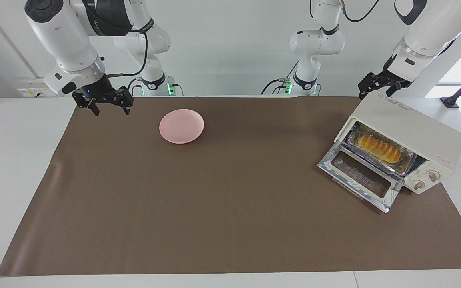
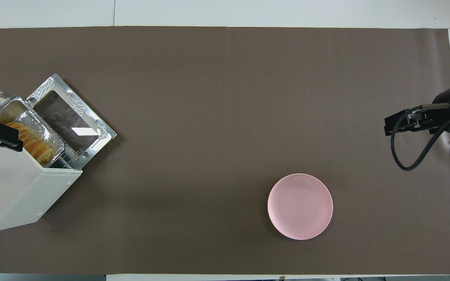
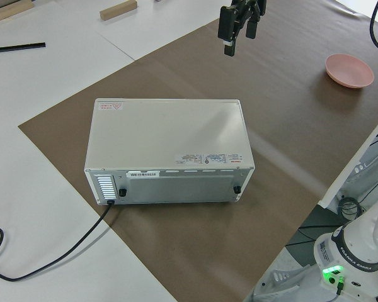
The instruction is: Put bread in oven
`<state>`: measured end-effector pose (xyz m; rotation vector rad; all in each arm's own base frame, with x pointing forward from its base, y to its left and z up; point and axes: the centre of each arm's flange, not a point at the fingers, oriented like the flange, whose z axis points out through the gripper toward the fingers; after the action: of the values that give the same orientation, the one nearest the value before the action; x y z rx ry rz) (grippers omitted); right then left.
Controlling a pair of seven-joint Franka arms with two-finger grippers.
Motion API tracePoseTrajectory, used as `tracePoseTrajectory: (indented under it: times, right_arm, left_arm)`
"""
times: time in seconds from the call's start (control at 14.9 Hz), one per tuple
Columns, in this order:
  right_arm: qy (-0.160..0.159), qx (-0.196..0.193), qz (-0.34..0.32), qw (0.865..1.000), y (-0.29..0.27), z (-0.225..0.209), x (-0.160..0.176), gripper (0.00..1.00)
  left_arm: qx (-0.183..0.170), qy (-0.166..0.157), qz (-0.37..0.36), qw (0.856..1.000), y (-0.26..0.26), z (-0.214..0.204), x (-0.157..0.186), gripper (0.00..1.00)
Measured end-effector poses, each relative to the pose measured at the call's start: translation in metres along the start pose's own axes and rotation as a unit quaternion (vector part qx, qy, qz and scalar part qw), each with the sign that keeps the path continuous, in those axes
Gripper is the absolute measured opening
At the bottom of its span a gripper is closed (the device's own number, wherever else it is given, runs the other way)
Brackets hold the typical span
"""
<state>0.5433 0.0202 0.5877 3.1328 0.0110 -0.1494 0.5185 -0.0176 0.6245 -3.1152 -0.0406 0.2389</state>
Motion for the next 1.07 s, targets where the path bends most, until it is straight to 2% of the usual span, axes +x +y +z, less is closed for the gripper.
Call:
tracePoseTrajectory:
  times: [0.47,0.94,1.07]
  right_arm:
    - [0.0,0.0,0.0,1.0,0.0,0.0,0.0,1.0]
    - [0.0,0.0,0.0,1.0,0.0,0.0,0.0,1.0]
    - [0.0,0.0,0.0,1.0,0.0,0.0,0.0,1.0]
  left_arm:
    - [0.003,-0.01,0.025,1.0,0.017,0.012,0.005,1.0]
    - [0.001,0.017,0.052,0.998,0.014,0.003,0.01,1.0]
    - [-0.008,0.035,0.055,0.998,0.016,0.0,0.013,1.0]
